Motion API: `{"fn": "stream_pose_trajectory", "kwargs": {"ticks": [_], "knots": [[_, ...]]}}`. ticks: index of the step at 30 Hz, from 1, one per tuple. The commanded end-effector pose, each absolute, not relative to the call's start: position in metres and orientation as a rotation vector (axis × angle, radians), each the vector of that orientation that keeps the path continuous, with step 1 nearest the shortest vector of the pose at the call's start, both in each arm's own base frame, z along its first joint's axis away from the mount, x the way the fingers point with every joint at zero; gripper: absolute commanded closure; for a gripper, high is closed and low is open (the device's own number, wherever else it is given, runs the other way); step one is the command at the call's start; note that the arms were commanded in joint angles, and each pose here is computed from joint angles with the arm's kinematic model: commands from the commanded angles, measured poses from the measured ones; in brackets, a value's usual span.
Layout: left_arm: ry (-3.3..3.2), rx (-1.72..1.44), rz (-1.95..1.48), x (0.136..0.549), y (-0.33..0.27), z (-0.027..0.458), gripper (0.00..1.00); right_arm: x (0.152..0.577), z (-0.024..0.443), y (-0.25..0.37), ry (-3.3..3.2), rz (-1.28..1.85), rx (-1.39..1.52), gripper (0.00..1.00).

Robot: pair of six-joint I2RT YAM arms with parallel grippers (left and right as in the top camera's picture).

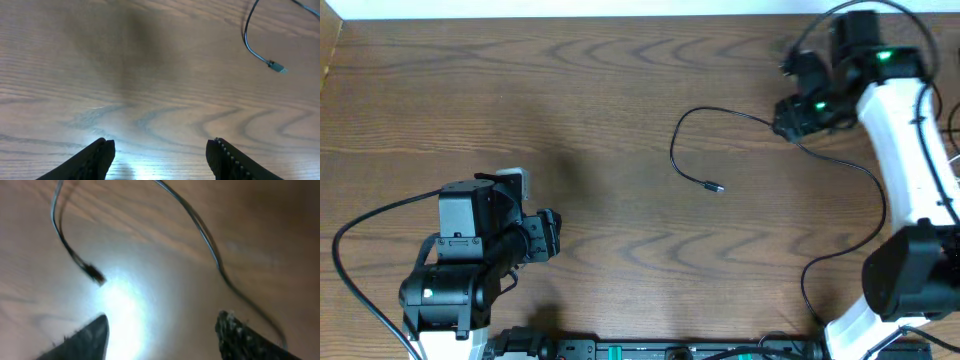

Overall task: Untangle cables
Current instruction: 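Drag the black cable to the upper right with the right gripper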

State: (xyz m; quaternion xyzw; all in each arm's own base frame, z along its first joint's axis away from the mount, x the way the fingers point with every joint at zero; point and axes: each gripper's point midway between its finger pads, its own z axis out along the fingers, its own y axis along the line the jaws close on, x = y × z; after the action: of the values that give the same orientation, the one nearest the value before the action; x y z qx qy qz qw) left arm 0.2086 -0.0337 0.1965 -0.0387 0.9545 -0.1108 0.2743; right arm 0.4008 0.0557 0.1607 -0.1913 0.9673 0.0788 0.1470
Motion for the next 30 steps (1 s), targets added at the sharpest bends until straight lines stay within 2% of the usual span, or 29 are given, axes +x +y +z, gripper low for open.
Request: {"fn": "stream_pose_trajectory", "kwargs": {"ticks": [1,5,8,10,11,24,30], "knots": [[2.558,-0.070,-0.303,0.209,-0.035,0.199,0.36,0.417,0.139,0.056,2.710,0.046,-0.686,0.01],[2.558,-0.070,-0.303,0.209,-0.035,0.199,0.36,0.435,0.119,0.056,2.656,-0.010,-0.571,0.01],[2.557,-0.070,-0.303,0.209,-0.035,0.199,0.36,0.436,0.100,0.056,2.637,-0.010,-0.566,0.08],[2.557,-0.070,-0.303,0.209,-0.035,0.199,0.36,0.436,0.087,0.053,2.624,-0.025,-0.590,0.18],[2.557,-0.070,-0.303,0.209,-0.035,0.199,0.36,0.435,0.082,0.051,2.620,-0.033,-0.598,0.20],[2.570,-0.073,-0.304,0.206,-0.035,0.198,0.36,0.435,0.043,0.009,2.605,-0.078,-0.496,0.09],[2.573,-0.074,-0.304,0.205,-0.035,0.197,0.35,0.433,0.026,-0.014,2.670,-0.057,-0.302,0.08]]}}
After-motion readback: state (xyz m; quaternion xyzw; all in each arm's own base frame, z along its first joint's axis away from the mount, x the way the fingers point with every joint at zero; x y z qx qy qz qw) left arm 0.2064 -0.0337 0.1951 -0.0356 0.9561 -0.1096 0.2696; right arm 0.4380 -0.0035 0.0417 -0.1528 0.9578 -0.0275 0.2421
